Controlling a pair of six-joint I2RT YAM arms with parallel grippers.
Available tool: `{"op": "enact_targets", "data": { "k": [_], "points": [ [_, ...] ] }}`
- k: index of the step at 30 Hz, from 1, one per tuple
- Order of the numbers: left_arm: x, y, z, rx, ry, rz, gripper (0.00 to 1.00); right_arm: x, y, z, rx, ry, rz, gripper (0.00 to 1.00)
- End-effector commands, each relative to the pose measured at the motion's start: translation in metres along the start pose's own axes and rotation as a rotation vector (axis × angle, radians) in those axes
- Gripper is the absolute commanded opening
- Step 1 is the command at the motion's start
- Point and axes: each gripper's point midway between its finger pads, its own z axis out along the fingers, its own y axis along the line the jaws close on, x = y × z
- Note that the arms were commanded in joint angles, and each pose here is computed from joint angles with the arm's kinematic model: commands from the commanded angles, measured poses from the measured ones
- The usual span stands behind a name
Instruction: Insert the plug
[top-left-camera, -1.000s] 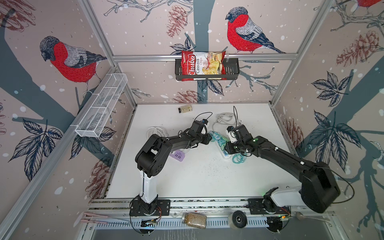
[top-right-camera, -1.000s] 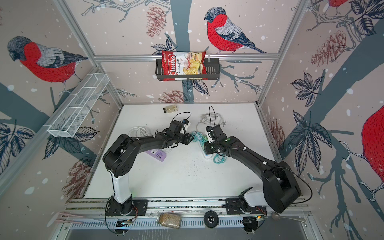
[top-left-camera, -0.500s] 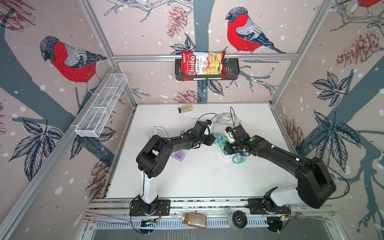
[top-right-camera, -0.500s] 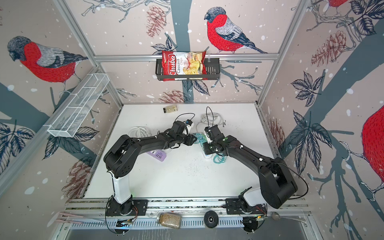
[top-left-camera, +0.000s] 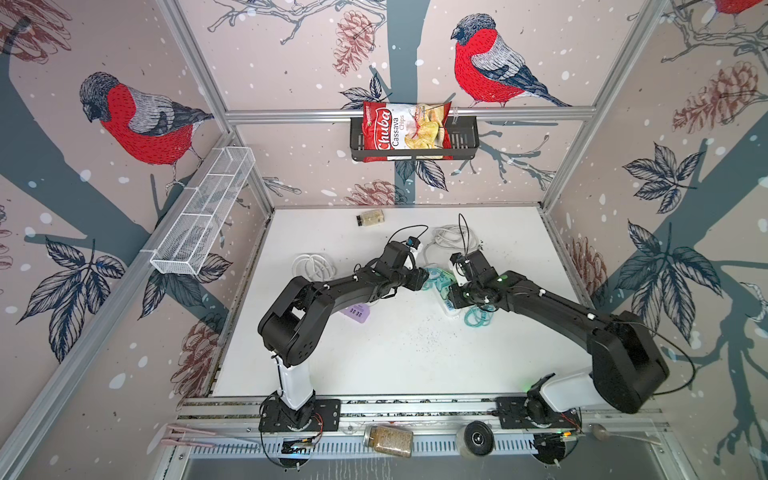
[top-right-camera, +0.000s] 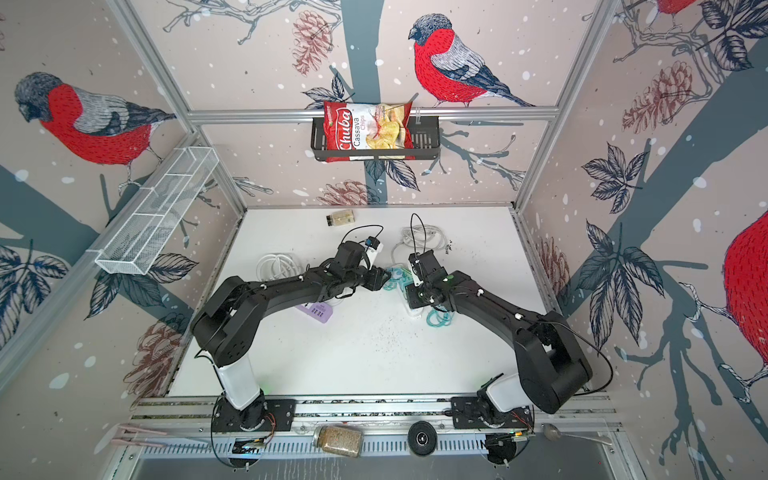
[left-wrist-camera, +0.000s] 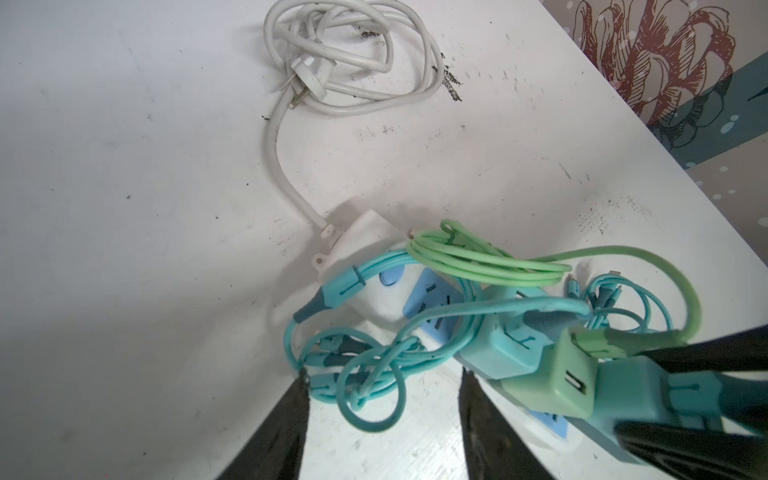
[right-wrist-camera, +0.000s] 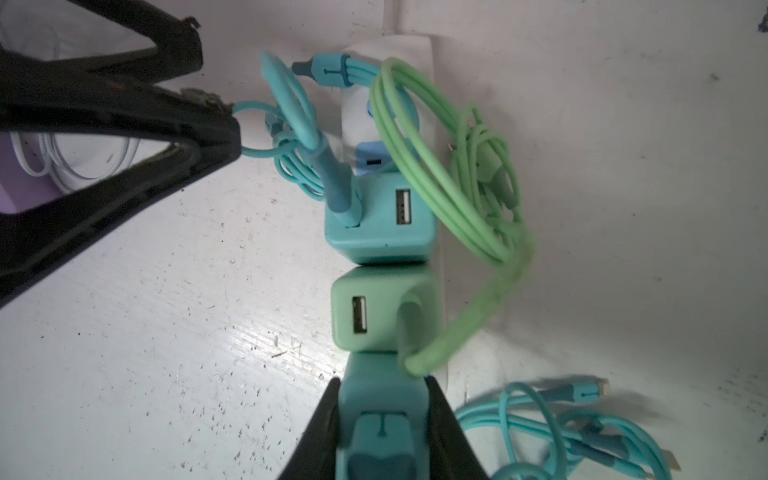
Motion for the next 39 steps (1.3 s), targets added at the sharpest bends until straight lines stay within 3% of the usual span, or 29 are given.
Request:
{"op": "enact_targets", "data": {
  "k": [1, 14, 39],
  "points": [
    [-0.008, -0.002, -0.002, 0.009, -0.034, 0.015, 0.57, -0.012, -0.002, 0.0, 0.023, -0.047, 0.011, 0.03],
    [-0.013, -0.003, -0.007, 0.011, -0.055, 0.028, 0.57, -0.015, 0.009, -0.004, 0.035, -0.123, 0.009, 0.02],
    [-0.014, -0.002, -0.021, 0.006, -0.083, 0.036, 0.56, 0.007, 0.003, 0.019, 0.1, -0.077, -0.011, 0.01]
  ]
}}
